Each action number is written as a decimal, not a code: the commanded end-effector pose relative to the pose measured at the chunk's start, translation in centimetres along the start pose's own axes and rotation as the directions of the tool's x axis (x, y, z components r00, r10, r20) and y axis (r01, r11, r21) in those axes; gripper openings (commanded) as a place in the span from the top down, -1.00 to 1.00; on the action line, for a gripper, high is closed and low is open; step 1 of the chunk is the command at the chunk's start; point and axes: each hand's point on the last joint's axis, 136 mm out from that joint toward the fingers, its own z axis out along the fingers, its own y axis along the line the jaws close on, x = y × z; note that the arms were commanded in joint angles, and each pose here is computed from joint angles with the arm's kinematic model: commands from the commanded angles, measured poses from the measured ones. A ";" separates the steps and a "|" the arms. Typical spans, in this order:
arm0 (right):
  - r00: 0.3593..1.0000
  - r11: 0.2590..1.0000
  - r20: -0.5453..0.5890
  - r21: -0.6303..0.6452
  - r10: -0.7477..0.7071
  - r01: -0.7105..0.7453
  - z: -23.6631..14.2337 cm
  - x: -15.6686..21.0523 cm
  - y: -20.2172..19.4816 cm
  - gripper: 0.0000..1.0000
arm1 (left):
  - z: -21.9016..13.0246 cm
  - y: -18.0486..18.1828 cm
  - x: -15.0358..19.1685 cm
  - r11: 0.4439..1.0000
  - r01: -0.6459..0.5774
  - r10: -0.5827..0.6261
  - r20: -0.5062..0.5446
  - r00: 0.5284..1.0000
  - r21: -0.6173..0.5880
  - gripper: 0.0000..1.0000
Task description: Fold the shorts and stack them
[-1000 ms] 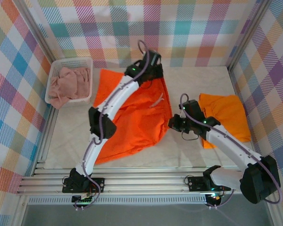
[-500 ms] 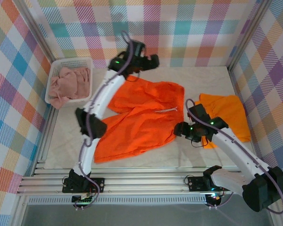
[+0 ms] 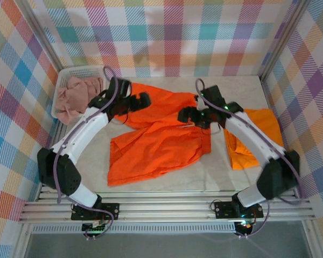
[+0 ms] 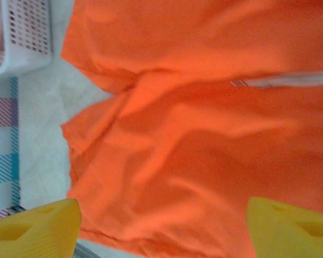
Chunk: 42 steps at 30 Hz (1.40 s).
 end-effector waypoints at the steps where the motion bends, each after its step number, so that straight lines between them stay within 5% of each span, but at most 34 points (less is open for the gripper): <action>1: 0.999 0.989 -0.022 -0.144 -0.031 0.027 3.0 -3.3 3.3 -0.61 | -3.6 1.0 0.0 0.996 0.064 -0.069 0.096 0.993 0.054 -1.00; 7: 0.996 0.986 -0.083 -0.162 0.029 -0.042 7.2 -3.3 3.2 -0.60 | -3.2 7.2 6.2 0.986 0.144 -0.142 0.023 0.990 -0.090 -0.89; 16: 0.987 0.990 -0.144 -0.113 0.065 -0.082 8.1 3.7 0.1 -0.59 | 0.7 11.2 11.4 0.974 0.115 -0.134 -0.089 0.987 -0.195 -0.21; 21: 0.983 0.993 -0.162 -0.058 0.088 -0.099 7.6 6.9 -2.6 -0.60 | 3.4 11.1 12.5 0.976 0.129 -0.154 -0.141 0.978 -0.176 -0.18; 25: 0.982 0.994 -0.166 -0.041 0.092 -0.101 7.3 8.1 -3.5 -0.60 | 3.7 13.4 12.4 0.949 0.076 -0.122 -0.134 0.983 -0.305 -0.18; 42: 0.977 0.993 -0.189 -0.036 0.102 -0.111 7.8 8.6 -3.8 -0.61 | 6.8 15.8 13.9 0.920 0.061 -0.135 -0.167 0.977 -0.388 -0.14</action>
